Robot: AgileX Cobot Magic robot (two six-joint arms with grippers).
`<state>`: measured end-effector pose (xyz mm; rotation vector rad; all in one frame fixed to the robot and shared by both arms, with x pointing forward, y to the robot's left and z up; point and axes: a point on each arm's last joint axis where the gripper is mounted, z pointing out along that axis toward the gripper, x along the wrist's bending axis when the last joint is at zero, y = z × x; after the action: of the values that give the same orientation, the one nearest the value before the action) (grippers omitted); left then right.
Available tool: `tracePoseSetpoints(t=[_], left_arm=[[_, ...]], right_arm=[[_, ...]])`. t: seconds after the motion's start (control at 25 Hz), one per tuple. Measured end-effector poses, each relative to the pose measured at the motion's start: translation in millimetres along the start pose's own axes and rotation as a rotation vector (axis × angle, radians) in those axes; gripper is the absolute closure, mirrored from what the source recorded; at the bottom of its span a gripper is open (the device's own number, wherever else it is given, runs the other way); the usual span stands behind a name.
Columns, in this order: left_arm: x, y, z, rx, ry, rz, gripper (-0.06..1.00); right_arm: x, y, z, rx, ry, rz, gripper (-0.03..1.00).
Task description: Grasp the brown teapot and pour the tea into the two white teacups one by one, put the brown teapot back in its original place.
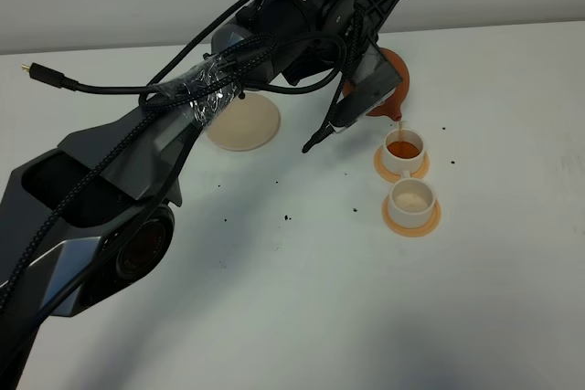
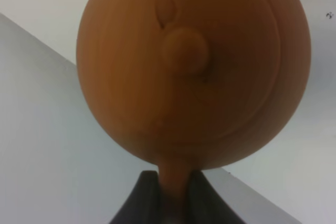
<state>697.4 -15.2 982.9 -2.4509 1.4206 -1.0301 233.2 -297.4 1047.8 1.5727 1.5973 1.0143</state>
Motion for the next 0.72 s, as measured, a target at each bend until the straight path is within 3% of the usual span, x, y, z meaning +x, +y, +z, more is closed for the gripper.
tracePoseSetpoints(t=[0.72], left_arm=[[2.4,0.0,-0.1,0.006,0.024,0.058,0.82]], right_arm=[[0.0,0.0,0.0,0.000,0.000,0.001,0.72]])
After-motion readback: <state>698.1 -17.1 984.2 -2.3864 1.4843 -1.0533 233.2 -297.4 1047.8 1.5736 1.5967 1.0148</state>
